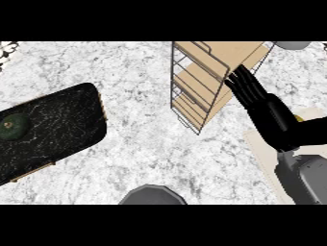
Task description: Pick the lemon from the placemat and place it in the tiered shelf
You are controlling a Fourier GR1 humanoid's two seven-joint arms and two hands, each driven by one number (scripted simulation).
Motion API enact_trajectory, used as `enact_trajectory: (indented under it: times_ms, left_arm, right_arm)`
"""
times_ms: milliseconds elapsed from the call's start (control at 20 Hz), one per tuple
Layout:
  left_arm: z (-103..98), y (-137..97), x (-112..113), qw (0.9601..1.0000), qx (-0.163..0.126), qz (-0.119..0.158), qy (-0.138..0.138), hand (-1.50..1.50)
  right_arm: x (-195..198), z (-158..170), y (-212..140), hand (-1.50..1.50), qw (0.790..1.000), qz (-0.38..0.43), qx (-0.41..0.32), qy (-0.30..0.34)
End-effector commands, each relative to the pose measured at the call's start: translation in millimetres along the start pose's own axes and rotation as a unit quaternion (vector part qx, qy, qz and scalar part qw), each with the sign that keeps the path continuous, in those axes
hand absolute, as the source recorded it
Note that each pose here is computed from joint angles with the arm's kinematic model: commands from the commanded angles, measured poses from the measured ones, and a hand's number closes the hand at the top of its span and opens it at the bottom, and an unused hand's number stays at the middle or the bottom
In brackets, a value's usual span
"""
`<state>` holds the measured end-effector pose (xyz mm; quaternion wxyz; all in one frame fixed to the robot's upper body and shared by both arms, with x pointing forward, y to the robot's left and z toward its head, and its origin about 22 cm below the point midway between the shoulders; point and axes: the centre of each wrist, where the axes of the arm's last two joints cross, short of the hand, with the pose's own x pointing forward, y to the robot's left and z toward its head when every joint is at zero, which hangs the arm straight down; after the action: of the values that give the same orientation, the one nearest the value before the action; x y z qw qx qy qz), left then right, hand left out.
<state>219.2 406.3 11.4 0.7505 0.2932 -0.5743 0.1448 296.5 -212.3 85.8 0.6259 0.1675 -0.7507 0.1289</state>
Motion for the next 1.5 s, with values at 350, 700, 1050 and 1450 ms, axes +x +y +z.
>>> enact_trajectory:
  times_ms: [350, 700, 1050, 1450]
  left_arm:
    - [32.6, -49.9, -25.3, 0.9839, -0.155, 0.043, 0.078, 0.00]
    - [51.7, -87.3, -33.4, 0.9590, -0.264, 0.040, 0.096, 0.00]
    - [44.3, -96.7, -12.0, 0.9589, -0.267, 0.027, 0.091, 0.00]
    - [36.4, -109.6, -9.9, 0.9561, -0.280, 0.023, 0.082, 0.00]
  right_arm:
    - [20.0, 136.5, -188.9, 1.50, 0.846, 0.303, -0.393, 0.193]
    - [8.2, 225.9, -217.6, -1.50, 0.844, 0.243, -0.447, 0.171]
    - [46.7, 223.4, -213.5, -1.50, 0.883, 0.246, -0.339, 0.210]
    - [100.7, 158.0, -187.7, -1.50, 0.865, 0.279, -0.299, 0.292]
